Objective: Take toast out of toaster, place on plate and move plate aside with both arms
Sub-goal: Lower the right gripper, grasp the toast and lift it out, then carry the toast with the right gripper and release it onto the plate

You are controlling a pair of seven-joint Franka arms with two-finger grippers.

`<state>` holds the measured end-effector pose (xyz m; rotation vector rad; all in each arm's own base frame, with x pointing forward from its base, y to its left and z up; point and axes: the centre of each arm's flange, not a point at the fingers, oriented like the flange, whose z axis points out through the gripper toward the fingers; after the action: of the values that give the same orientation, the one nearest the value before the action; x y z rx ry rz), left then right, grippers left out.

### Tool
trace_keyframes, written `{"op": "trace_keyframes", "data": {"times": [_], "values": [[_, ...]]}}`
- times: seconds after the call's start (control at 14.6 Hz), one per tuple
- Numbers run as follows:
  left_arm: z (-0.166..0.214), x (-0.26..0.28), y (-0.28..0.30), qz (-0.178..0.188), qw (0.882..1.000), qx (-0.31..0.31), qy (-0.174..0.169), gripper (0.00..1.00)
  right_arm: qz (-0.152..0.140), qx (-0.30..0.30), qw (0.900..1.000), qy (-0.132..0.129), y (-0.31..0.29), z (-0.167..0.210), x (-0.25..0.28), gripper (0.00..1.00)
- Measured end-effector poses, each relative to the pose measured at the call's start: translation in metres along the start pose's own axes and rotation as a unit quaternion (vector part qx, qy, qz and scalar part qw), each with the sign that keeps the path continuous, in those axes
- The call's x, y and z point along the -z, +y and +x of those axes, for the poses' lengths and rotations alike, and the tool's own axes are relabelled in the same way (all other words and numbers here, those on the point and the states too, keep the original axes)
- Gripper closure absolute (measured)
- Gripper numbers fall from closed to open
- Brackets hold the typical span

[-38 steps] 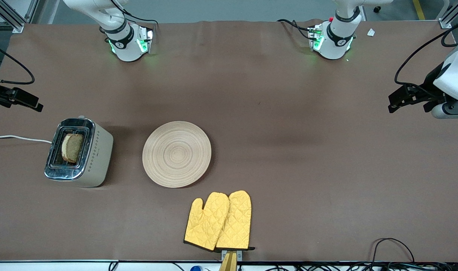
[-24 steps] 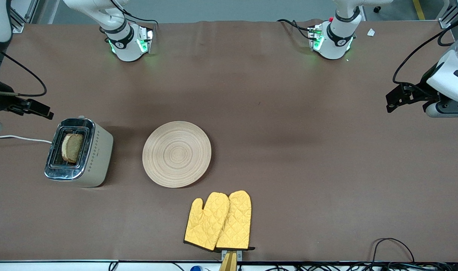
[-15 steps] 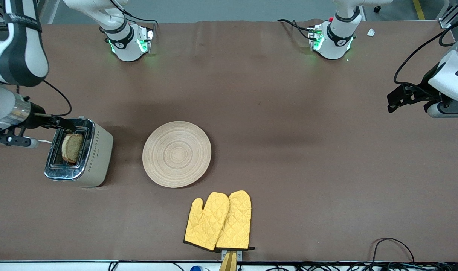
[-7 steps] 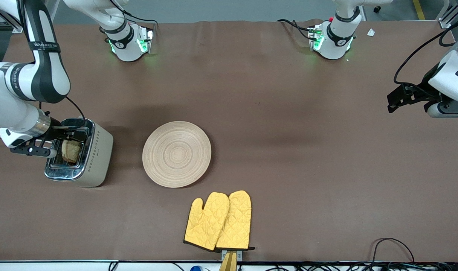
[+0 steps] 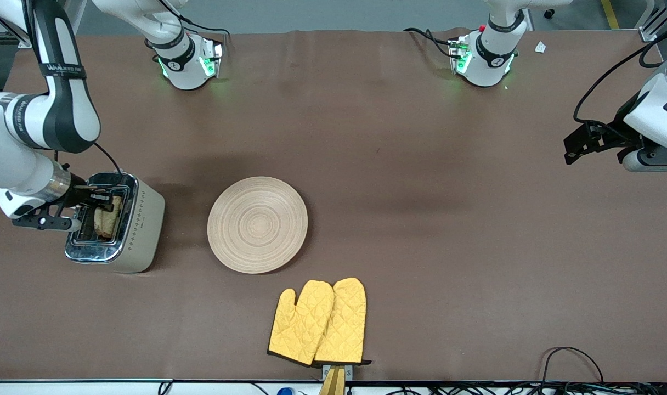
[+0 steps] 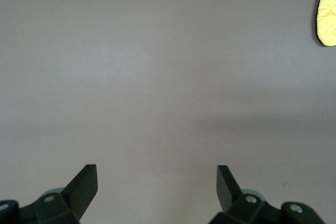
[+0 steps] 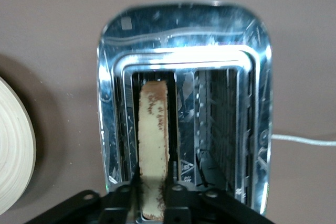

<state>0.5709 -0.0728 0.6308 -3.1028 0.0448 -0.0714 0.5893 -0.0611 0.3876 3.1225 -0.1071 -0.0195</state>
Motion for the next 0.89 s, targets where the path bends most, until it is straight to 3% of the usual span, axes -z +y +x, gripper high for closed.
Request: {"op": "trace_keyframes", "data": {"times": [0.07, 0.48, 0.69, 0.89], "values": [[0.0, 0.0, 0.0, 0.0, 1.0, 0.0, 0.0, 0.0, 0.0, 0.003, 1.0, 0.005, 0.004, 0.003, 0.009, 0.89], [0.0, 0.0, 0.0, 0.0, 1.0, 0.0, 0.0, 0.0, 0.007, 0.017, 1.0, -0.024, -0.001, 0.014, 0.105, 0.89], [0.0, 0.0, 0.0, 0.0, 1.0, 0.0, 0.0, 0.0, 0.011, 0.034, 0.999, -0.024, -0.055, 0.012, 0.141, 0.89], [0.0, 0.0, 0.0, 0.0, 1.0, 0.0, 0.0, 0.0, 0.026, 0.045, 0.998, -0.021, -0.118, 0.007, 0.142, 0.89]]}}
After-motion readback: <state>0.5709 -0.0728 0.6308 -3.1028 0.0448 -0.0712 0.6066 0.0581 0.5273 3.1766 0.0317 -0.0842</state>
